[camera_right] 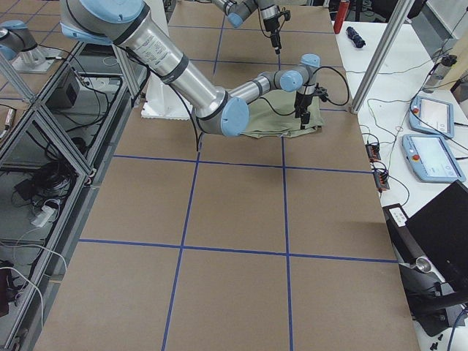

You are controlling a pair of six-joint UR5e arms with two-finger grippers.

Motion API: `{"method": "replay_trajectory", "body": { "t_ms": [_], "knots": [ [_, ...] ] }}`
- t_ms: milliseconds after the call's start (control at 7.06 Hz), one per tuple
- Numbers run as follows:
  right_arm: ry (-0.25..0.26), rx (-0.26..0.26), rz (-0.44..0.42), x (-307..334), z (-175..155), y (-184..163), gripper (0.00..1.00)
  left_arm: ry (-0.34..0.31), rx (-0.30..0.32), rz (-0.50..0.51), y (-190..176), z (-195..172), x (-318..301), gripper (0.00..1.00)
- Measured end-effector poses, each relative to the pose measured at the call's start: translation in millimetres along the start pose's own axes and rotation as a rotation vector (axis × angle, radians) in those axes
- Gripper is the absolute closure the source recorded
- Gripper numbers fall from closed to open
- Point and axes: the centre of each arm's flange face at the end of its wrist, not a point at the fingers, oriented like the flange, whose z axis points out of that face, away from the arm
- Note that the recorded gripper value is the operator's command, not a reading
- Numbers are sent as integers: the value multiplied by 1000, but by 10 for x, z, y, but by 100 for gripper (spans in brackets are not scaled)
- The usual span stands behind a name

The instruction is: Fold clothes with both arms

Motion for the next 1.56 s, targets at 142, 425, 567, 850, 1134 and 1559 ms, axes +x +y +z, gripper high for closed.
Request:
{"method": "replay_trajectory", "body": {
  "t_ms": [142,425,567,850,1134,1559],
  "knots": [
    [4,5,-10,-46,110,-3,0,0,-1,1,-2,0,-1,0],
    [20,19,-24,-186,208,-48,0,1,-1,1,-4,-1,-2,0],
    [22,30,-30,-229,248,-80,0,1,-2,1,-4,-1,-1,0],
    [34,42,-33,-208,333,-116,0,1,-3,1,-3,-2,-1,0],
    [51,46,-28,-145,389,-143,0,2,-3,1,-4,-3,2,0],
    [81,79,-25,277,485,-358,0,3,2,-2,-29,-24,-3,0]
  ]
}}
